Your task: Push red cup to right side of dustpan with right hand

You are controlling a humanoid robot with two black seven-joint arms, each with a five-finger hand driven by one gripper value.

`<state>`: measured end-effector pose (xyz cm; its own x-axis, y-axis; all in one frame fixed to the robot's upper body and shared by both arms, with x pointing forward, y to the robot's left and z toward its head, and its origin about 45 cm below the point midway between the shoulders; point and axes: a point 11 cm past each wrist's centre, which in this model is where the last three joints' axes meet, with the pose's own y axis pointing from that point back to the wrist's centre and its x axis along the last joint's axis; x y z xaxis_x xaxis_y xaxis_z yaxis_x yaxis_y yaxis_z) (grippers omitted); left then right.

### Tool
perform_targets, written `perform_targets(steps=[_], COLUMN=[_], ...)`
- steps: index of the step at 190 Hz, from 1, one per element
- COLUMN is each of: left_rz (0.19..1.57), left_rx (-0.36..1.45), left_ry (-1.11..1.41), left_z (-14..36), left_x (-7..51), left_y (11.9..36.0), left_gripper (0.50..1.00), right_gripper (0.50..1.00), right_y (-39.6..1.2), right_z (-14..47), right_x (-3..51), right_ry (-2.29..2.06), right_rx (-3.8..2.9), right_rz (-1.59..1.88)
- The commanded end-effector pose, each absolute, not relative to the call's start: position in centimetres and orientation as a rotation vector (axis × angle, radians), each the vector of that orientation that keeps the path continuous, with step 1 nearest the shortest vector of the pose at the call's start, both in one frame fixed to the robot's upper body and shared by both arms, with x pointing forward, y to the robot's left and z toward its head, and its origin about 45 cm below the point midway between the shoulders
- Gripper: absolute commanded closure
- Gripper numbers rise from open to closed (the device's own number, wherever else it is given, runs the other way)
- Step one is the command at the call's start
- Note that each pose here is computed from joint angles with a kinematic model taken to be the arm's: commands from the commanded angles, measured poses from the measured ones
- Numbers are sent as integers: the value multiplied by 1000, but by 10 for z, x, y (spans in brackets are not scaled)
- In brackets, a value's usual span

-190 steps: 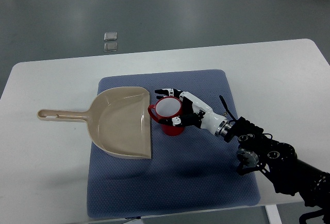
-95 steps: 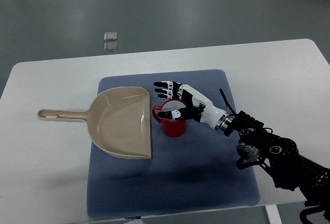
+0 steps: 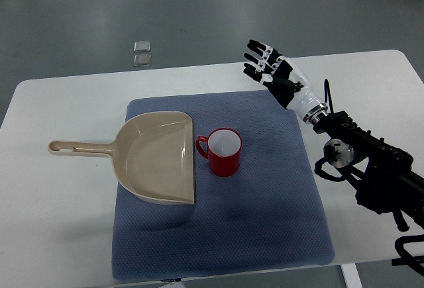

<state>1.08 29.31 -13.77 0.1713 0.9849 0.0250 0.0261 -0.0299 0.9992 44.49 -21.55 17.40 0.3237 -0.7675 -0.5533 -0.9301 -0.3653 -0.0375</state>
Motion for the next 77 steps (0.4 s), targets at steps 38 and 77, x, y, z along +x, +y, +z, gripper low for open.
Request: perform_targets(steps=[38,77], left_rz=[1086,1070], left_rx=[1325,1312], left_ry=[1091,1100], left_z=[-138,-138], left_x=[11,10], left_y=[293,291], left_gripper=[500,500], right_gripper=[566,566], right_y=[-236,-253], right_z=[160,181], right_x=[442,441], right_ry=[1493,1370], right_rx=[-2089,-2028], right_rz=[953,786])
